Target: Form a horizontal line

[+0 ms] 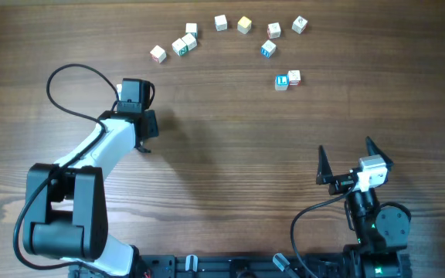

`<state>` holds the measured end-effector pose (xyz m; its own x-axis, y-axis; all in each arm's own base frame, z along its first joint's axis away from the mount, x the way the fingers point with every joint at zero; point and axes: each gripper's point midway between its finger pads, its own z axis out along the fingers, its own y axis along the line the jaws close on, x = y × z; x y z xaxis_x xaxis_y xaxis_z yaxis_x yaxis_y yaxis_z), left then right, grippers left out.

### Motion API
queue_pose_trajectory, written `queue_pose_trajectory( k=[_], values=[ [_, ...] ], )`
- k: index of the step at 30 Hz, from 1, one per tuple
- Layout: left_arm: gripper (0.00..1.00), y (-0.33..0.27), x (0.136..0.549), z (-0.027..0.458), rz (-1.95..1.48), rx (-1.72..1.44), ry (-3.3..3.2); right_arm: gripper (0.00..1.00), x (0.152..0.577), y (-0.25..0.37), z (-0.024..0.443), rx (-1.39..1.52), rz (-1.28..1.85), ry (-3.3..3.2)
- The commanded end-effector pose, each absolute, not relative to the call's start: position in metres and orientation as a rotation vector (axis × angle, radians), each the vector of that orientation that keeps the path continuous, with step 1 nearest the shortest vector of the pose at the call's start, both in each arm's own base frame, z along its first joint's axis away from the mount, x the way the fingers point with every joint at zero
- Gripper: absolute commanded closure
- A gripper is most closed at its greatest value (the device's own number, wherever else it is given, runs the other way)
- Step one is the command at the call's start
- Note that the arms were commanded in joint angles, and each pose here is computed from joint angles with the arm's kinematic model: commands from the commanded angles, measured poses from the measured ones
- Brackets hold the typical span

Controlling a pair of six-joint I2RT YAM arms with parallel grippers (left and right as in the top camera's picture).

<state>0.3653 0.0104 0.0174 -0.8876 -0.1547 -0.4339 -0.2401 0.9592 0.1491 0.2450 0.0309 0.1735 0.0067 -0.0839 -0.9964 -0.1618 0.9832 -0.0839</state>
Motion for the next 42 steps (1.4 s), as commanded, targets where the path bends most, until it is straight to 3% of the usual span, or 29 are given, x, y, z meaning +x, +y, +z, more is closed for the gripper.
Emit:
queue_pose_trajectory(
  k=[1, 5, 7, 10, 13, 18, 22, 23, 25, 27, 28, 29, 32, 34, 42],
  values=[
    [0.28, 0.013, 0.378, 0.020, 0.265, -0.294, 2.627, 0.00, 0.245, 0.031, 0.176, -0.204, 0.045, 1.554],
    [0.13, 0.010, 0.407, 0.047, 0.224, -0.308, 2.511, 0.00, 0.245, 0.031, 0.176, -0.204, 0.045, 1.553],
    [0.10, 0.007, 0.421, 0.067, 0.196, -0.310, 2.462, 0.00, 0.244, 0.032, 0.176, -0.193, 0.071, 1.555],
    [0.00, -0.003, 0.441, 0.112, 0.101, -0.301, 2.377, 0.00, 0.243, 0.042, 0.178, -0.073, 0.279, 1.563],
    [0.00, -0.012, 0.451, 0.171, -0.027, -0.366, 2.272, 0.00, 0.237, 0.062, 0.181, 0.104, 0.649, 1.580],
    [0.00, -0.014, 0.432, 0.240, -0.169, -0.376, 2.165, 0.00, 0.229, 0.079, 0.182, 0.489, 1.175, 1.597],
    [0.00, -0.025, 0.396, 0.224, -0.254, -0.347, 2.321, 0.01, 0.230, 0.078, 0.182, 0.600, 1.258, 1.581],
    [0.00, -0.029, 0.384, 0.210, -0.270, -0.350, 2.396, 0.09, 0.231, 0.076, 0.181, 0.604, 1.242, 1.576],
    [0.10, -0.036, 0.366, 0.188, -0.307, -0.352, 2.510, 0.32, 0.232, 0.074, 0.181, 0.587, 1.213, 1.580],
    [0.30, -0.042, 0.354, 0.172, -0.344, -0.355, 2.590, 0.45, 0.232, 0.075, 0.179, 0.568, 1.198, 1.592],
    [0.58, -0.045, 0.349, 0.161, -0.349, -0.358, 2.636, 0.57, 0.232, 0.076, 0.176, 0.573, 1.199, 1.604],
    [0.78, -0.045, 0.345, 0.154, -0.344, -0.360, 2.663, 0.63, 0.233, 0.076, 0.175, 0.577, 1.198, 1.610],
    [0.95, -0.045, 0.335, 0.133, -0.332, -0.378, 2.735, 0.79, 0.235, 0.076, 0.167, 0.589, 1.183, 1.640],
    [0.96, -0.044, 0.329, 0.117, -0.318, -0.391, 2.780, 0.96, 0.236, 0.076, 0.161, 0.532, 1.117, 1.677],
    [0.96, -0.044, 0.314, 0.069, -0.296, -0.419, 2.901, 0.95, 0.248, 0.079, 0.140, 0.290, 0.860, 1.871]
  ],
)
